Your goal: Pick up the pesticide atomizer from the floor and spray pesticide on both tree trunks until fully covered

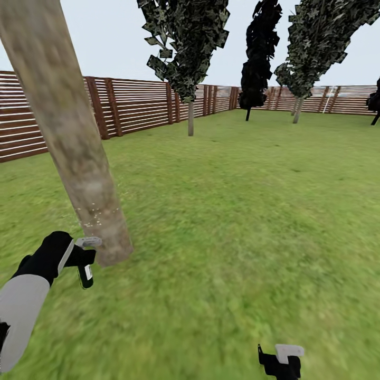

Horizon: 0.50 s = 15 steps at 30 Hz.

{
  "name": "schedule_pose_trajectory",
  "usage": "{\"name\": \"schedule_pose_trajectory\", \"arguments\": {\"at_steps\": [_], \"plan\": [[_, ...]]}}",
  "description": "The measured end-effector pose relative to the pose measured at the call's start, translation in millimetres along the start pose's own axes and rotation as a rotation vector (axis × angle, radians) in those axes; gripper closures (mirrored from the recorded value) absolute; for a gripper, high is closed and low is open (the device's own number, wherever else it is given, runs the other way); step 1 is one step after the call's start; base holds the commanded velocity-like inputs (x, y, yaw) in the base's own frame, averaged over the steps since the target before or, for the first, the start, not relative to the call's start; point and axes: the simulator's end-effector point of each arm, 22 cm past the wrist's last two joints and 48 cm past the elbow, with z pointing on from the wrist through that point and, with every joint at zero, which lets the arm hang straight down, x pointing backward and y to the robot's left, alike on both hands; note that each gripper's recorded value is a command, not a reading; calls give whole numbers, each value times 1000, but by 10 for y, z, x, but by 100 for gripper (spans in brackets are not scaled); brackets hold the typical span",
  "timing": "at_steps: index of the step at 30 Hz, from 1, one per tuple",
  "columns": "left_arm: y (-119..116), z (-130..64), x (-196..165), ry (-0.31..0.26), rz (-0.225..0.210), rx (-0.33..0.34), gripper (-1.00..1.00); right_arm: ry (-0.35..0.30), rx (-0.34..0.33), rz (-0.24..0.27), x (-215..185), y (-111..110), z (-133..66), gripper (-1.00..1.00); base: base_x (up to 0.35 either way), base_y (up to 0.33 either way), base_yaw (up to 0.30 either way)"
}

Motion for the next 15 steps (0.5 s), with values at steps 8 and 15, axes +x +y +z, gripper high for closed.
{"name": "schedule_pose_trajectory", "arguments": {"at_steps": [8, 15], "plan": [[-108, 4, -22, -2, 11, 8, 100, 1, 2, -1, 7, -6, -2, -100, 195, -234, 2], [-88, 6, -15, 0, 10, 4, 100, 1, 2, -1, 6, -5, 0, -100, 61, -289, 203]]}}
